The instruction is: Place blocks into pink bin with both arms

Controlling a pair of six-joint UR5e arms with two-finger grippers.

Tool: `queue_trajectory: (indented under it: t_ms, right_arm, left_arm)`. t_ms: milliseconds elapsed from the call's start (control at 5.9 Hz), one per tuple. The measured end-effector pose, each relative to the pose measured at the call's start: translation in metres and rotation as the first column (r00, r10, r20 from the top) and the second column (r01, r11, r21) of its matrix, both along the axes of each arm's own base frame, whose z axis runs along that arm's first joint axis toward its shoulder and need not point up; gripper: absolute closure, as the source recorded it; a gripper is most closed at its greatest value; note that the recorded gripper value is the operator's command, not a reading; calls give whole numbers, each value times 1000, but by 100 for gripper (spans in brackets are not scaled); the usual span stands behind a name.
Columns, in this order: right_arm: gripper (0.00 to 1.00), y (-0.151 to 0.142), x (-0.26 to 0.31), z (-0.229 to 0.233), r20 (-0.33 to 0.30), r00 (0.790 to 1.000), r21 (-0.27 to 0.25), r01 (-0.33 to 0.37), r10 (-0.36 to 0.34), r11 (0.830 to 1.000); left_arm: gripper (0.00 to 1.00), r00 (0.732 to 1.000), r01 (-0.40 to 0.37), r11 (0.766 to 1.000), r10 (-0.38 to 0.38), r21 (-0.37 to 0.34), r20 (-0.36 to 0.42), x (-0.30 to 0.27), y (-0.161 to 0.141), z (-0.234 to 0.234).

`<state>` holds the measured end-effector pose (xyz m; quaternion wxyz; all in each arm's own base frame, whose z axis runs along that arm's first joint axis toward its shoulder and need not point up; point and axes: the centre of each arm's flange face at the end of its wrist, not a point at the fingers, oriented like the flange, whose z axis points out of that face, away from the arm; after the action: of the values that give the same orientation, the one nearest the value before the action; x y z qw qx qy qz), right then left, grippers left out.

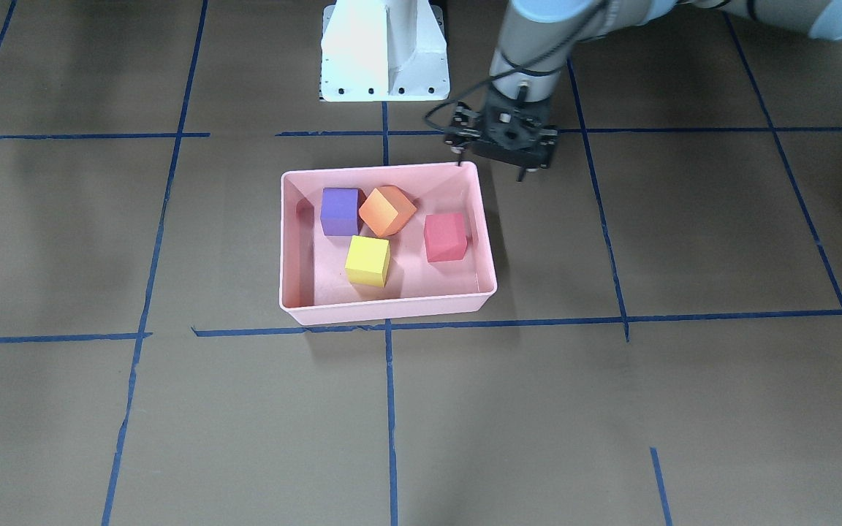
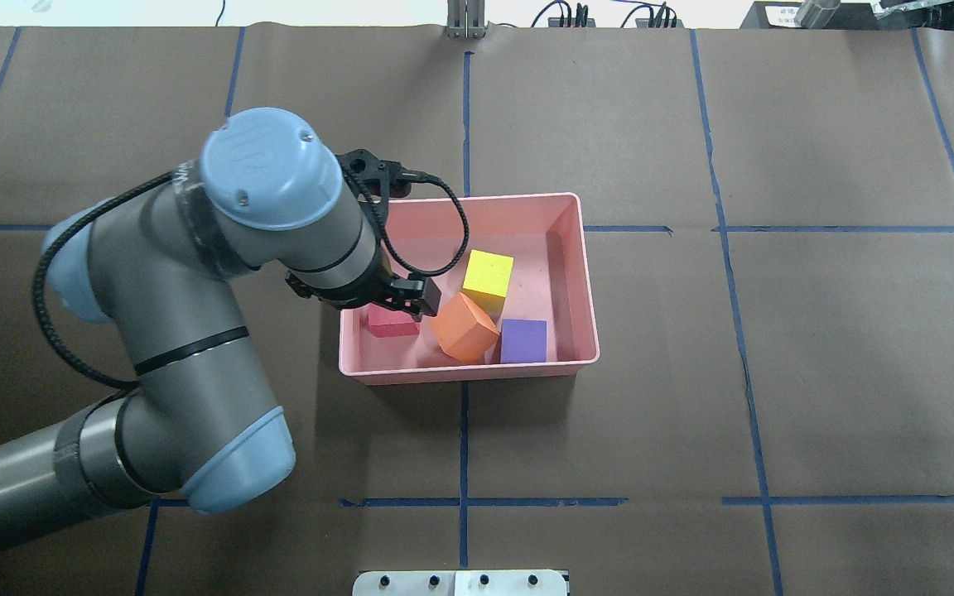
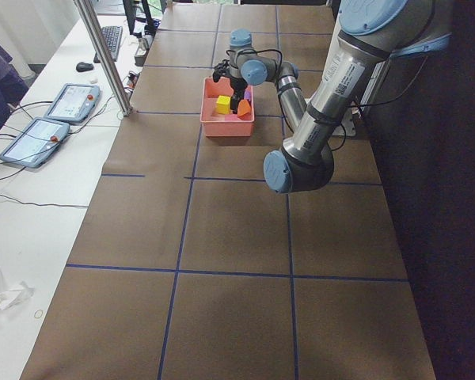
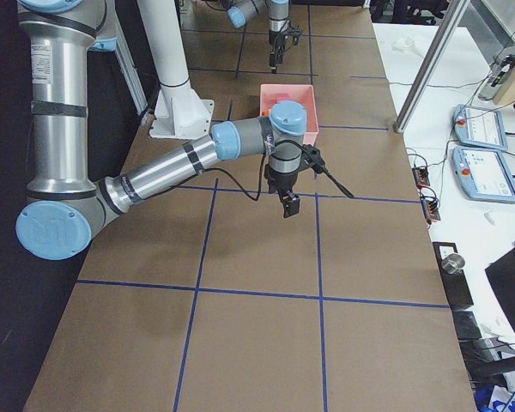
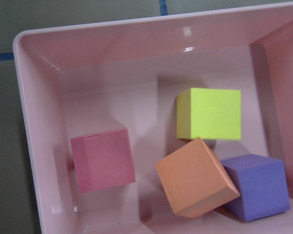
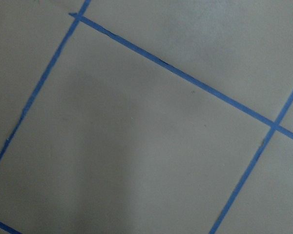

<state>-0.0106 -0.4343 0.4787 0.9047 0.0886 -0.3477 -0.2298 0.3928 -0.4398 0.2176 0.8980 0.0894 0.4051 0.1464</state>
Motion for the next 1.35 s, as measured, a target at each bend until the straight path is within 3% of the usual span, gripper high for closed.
queue_trajectory:
  t_ms: [339, 508, 677, 1016, 1355]
  right_arm:
    - [1, 32, 41, 59, -2, 1000, -84, -24, 24, 996]
    - [0, 40, 56, 86, 2, 998, -140, -58, 59, 988]
    - [0, 45, 65, 102, 1, 996, -180, -84, 86, 980]
    - [0, 43, 68, 104, 1, 991, -217, -129, 132, 968]
    - [0, 42, 67, 98, 7, 989, -222, -144, 149, 964]
  left_arm:
    - [0, 991, -72, 994, 62, 83, 117, -96, -44, 97]
    - [0, 986, -67, 995, 55, 72, 160, -167, -62, 152]
    - [0, 986, -37, 999, 34, 18, 162, -249, -64, 211]
    - [0, 990, 38, 996, -26, -86, 137, -392, -27, 320]
    - [0, 992, 71, 985, -53, -160, 112, -445, 27, 381]
